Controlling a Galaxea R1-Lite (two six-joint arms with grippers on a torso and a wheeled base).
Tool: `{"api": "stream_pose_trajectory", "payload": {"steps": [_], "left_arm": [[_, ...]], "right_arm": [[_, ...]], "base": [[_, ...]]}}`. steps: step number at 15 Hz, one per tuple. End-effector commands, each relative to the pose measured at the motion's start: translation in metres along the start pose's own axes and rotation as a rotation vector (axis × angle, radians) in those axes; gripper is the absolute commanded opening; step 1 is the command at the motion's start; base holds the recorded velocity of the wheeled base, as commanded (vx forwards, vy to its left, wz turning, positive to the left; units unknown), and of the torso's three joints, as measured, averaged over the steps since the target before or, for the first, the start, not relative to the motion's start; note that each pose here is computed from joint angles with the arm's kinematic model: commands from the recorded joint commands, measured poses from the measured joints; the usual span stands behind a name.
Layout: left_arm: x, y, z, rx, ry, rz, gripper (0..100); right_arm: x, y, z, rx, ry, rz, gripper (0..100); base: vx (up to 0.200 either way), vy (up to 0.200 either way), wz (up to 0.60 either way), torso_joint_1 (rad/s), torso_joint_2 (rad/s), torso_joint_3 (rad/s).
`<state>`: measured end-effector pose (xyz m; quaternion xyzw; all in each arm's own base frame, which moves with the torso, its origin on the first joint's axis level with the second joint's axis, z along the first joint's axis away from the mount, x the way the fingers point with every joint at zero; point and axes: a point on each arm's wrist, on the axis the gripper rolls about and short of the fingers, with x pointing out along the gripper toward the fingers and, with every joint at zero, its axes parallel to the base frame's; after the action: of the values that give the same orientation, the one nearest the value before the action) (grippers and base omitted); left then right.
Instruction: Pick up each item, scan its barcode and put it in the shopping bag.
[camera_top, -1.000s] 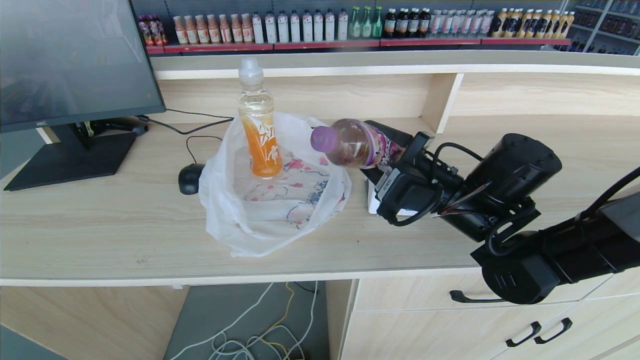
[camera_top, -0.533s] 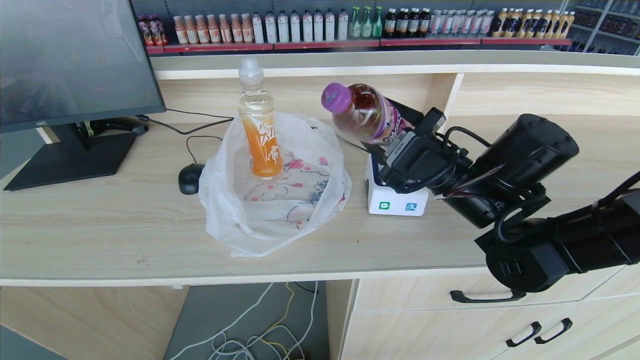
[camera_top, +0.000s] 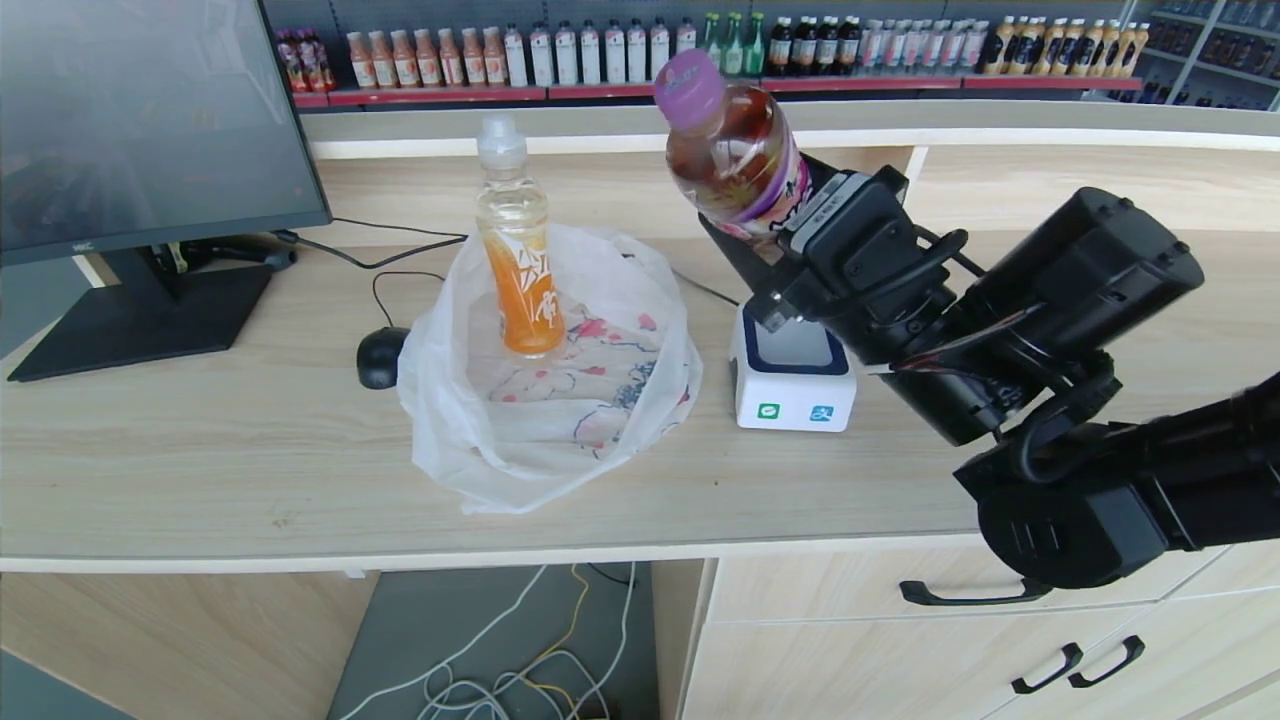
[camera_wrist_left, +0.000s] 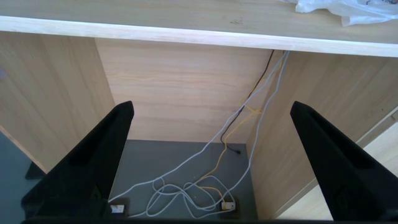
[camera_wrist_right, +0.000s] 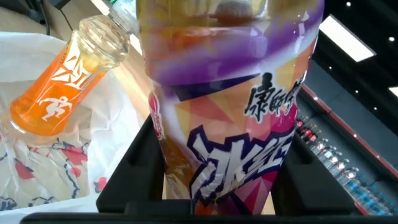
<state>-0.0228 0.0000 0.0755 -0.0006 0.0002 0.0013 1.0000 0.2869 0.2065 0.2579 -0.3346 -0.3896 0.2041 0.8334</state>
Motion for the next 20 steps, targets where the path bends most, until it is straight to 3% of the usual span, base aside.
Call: {"api": "stream_pose_trajectory", "payload": {"steps": [1,4,7,12,16,20], "left_arm": [[0.0,0.0,0.0,0.0,0.0,0.001,100],[0.0,0.0,0.0,0.0,0.0,-0.001,100],[0.0,0.0,0.0,0.0,0.0,0.001,100],[0.0,0.0,0.0,0.0,0.0,0.001,100],[0.0,0.0,0.0,0.0,0.0,0.001,100],[0.0,0.0,0.0,0.0,0.0,0.001,100]], "right_arm": [[0.0,-0.003,0.015,0.056,-0.019,-0.025,0],[0.001,0.004,0.027,0.185,-0.039,-0.019,0],[0.0,-0.005,0.029,0.389,0.001,-0.108,0],[-0.015,-0.02,0.005,0.696,0.031,-0.17,0],[-0.044,-0.056,-0.011,0.802,0.058,-0.272,0],[-0.094,-0.071,-0.005,0.749,0.157,-0.305,0]], "base": [[0.0,0.0,0.0,0.0,0.0,0.0],[0.0,0.0,0.0,0.0,0.0,0.0],[0.0,0.0,0.0,0.0,0.0,0.0],[0.0,0.0,0.0,0.0,0.0,0.0],[0.0,0.0,0.0,0.0,0.0,0.0],[0.0,0.0,0.0,0.0,0.0,0.0]]}}
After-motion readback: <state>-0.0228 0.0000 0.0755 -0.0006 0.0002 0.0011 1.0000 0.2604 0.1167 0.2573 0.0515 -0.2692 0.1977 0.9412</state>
